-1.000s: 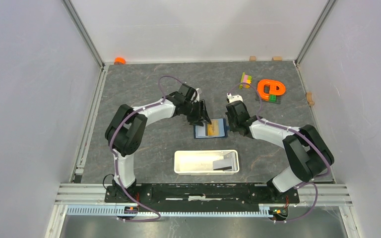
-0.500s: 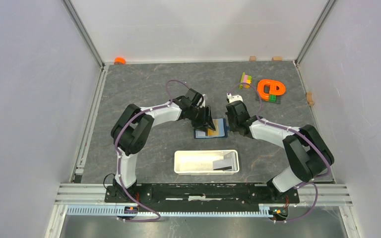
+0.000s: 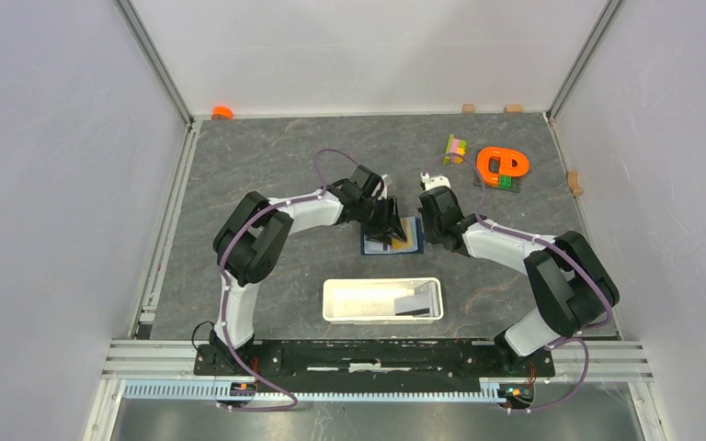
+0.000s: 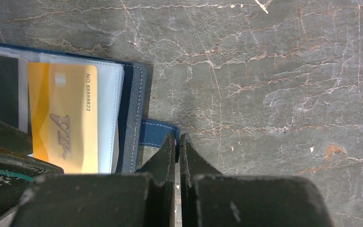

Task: Put the credit cards into the card holder
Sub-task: Insert the credit card into the card holder, then close the card holder at the center of the board.

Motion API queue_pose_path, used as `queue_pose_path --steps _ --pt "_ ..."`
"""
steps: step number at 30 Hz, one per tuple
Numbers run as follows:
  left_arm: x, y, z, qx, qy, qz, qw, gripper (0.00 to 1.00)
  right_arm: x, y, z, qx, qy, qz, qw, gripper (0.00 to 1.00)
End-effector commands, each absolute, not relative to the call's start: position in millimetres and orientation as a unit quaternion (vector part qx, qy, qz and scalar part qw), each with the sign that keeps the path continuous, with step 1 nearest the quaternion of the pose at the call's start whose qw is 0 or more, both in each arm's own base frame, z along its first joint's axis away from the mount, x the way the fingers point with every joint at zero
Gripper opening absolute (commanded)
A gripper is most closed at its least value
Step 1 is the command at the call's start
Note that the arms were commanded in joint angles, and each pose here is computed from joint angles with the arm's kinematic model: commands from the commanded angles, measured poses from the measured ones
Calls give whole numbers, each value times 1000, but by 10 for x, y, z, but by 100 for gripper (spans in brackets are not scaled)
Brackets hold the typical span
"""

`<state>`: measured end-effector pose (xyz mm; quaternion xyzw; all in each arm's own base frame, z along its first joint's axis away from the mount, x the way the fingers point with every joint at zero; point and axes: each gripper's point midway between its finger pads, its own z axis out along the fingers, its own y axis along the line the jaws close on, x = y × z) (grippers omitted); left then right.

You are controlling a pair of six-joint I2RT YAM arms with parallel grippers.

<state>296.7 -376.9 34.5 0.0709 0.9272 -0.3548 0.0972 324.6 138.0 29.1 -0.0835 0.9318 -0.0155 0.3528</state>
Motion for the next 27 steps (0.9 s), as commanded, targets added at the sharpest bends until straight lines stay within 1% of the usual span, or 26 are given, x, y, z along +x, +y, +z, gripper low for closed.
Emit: queue_pose_path --steps 1,19,20,27 --pt "3124 -3937 397 74 920 -364 126 55 3280 1416 398 -76 926 -1 369 0" --pt "3127 -4279 633 139 879 -420 180 54 3275 1430 379 -78 928 1 365 0" --pt "3160 -4315 675 143 872 -427 193 54 3273 1427 380 -78 928 1 365 0" --pt "3166 -4308 702 153 865 -430 210 55 3269 1414 400 -75 927 -1 366 0"
